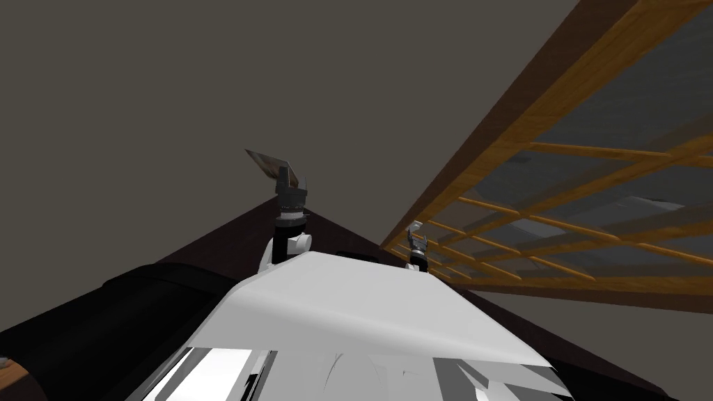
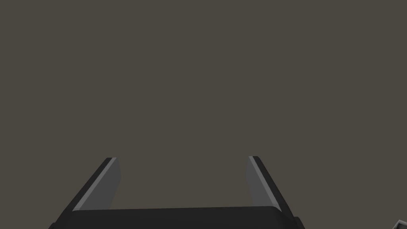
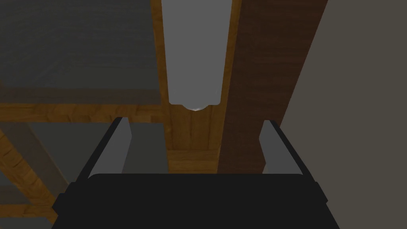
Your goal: Pull the door open
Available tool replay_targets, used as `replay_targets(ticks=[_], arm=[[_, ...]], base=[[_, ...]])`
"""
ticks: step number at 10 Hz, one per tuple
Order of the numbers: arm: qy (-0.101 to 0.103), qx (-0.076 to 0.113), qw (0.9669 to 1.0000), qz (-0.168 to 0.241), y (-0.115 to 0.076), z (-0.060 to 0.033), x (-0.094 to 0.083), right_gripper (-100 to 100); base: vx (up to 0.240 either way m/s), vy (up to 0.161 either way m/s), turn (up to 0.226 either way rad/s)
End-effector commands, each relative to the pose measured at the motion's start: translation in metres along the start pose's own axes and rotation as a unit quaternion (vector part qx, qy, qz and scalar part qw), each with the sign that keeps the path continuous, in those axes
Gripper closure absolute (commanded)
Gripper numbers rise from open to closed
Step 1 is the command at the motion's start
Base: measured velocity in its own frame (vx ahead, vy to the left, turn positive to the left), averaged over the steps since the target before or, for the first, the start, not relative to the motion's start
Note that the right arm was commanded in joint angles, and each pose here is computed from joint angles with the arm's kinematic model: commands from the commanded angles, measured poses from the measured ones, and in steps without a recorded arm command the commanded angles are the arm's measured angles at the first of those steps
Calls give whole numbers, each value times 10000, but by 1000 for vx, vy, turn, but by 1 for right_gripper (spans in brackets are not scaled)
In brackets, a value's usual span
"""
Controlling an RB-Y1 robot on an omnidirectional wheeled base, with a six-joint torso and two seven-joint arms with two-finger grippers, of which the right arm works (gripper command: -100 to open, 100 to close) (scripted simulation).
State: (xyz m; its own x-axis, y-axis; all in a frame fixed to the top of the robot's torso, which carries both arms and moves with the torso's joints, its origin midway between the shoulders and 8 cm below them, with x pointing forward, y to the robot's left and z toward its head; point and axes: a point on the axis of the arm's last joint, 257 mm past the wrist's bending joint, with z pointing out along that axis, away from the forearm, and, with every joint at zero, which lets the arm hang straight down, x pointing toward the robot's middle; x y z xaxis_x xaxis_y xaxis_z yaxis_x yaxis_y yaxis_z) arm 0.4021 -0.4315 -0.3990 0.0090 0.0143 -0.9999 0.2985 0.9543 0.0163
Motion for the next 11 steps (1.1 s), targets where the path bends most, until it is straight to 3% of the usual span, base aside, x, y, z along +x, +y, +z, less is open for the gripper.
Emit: replay_targets(ticks=[1, 3, 4, 5, 10, 11], arm=[[3, 26, 10000, 0, -5, 2, 4, -100], [8, 52, 10000, 3, -9, 3, 10, -100], [54, 30, 10000, 10, 14, -47, 56, -100], [54, 30, 10000, 10, 14, -47, 56, 100], [54, 30, 10000, 10, 14, -47, 56, 100], [53, 36, 9997, 214, 9, -50, 57, 100]], base=[[222, -91, 40], [162, -58, 10], [46, -16, -14], [-28, 17, 16], [-6, 0, -2], [-11, -3, 13]])
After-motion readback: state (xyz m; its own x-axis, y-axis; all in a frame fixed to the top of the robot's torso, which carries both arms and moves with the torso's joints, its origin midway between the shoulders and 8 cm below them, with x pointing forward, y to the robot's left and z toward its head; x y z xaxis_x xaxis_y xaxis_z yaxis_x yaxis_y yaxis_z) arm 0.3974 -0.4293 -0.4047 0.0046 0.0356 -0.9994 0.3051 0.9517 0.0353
